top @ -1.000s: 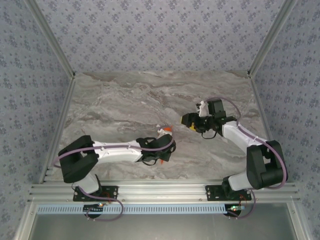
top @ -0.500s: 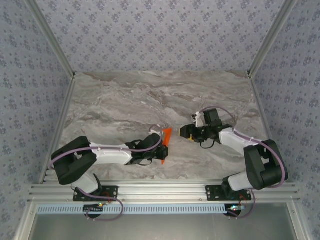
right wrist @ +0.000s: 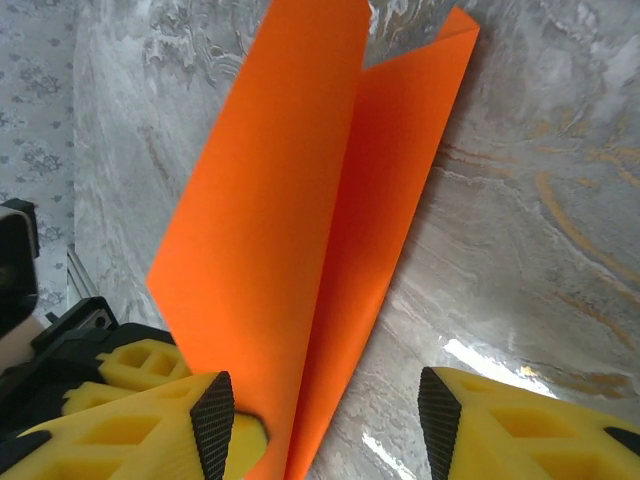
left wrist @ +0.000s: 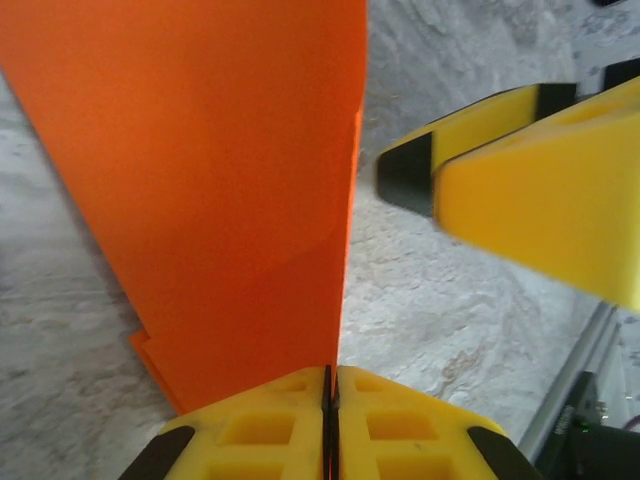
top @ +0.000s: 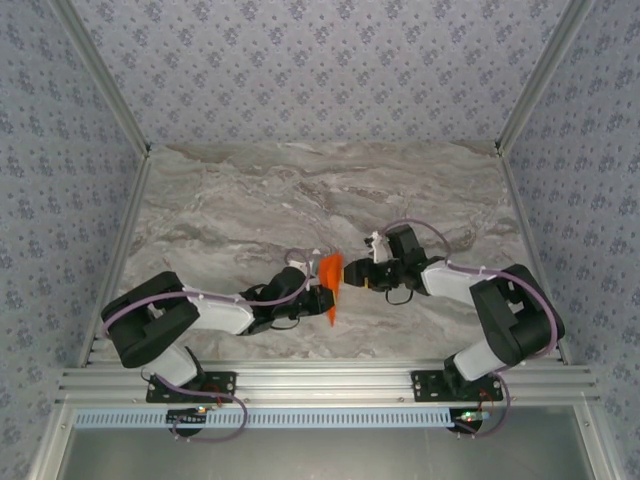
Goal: Fold a paper plane with a square sheet of paper (fold left side to right side)
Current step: Fold the wing for the fifth time at the center of the table.
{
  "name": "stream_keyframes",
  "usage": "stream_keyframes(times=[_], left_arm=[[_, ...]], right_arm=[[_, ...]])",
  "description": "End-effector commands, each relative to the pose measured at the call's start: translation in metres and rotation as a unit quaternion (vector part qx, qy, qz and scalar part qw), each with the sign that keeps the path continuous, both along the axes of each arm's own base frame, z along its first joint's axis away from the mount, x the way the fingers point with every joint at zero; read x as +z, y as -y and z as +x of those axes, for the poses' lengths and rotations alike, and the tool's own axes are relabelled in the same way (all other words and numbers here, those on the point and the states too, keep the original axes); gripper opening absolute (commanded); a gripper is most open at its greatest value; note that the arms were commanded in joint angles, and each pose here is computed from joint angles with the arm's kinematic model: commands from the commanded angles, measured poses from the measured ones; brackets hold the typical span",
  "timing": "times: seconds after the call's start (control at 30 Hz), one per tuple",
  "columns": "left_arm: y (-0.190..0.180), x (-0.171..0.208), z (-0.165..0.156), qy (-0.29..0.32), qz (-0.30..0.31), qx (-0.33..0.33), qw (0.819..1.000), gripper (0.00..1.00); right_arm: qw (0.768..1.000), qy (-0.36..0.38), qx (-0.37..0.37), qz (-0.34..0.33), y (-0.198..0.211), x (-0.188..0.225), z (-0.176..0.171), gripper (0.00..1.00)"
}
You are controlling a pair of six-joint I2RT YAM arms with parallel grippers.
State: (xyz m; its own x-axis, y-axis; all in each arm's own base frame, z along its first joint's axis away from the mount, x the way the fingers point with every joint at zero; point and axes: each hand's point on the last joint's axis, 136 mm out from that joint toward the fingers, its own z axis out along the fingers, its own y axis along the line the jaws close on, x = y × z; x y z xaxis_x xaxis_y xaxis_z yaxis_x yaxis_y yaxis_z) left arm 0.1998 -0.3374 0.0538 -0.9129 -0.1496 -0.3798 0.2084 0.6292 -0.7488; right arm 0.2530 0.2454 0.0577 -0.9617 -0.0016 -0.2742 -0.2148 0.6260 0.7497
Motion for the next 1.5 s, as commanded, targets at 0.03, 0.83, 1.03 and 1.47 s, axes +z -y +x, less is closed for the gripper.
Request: stream_keyframes(times=[0.03,0.83,1.03,1.47], left_arm=[[0.008,0.007,0.004,-0.013,-0.055,-0.001,0.998,0.09],[0.005,-0.015,0.006,-0.047,-0.068,0.012,0.997,0.07],[0.003,-0.019,0.006,-0.05,-0.066,0.016,0.996,0.07],[0.005,-0.011,0.007,-0.044,-0.077,0.01,0.996,0.2]], right_arm=[[1.0,0.012,0.0,0.006,-0.011,0.003,0.011,0.55],[0.999,-0.021,-0.006,-0.027,-0.023,-0.024,0.02,0.5],[0.996,-0.053,-0.013,-0.064,-0.018,-0.039,0.016,0.46],[0.989,-0.099,-0.016,-0.111,-0.012,-0.063,0.008,0.44]])
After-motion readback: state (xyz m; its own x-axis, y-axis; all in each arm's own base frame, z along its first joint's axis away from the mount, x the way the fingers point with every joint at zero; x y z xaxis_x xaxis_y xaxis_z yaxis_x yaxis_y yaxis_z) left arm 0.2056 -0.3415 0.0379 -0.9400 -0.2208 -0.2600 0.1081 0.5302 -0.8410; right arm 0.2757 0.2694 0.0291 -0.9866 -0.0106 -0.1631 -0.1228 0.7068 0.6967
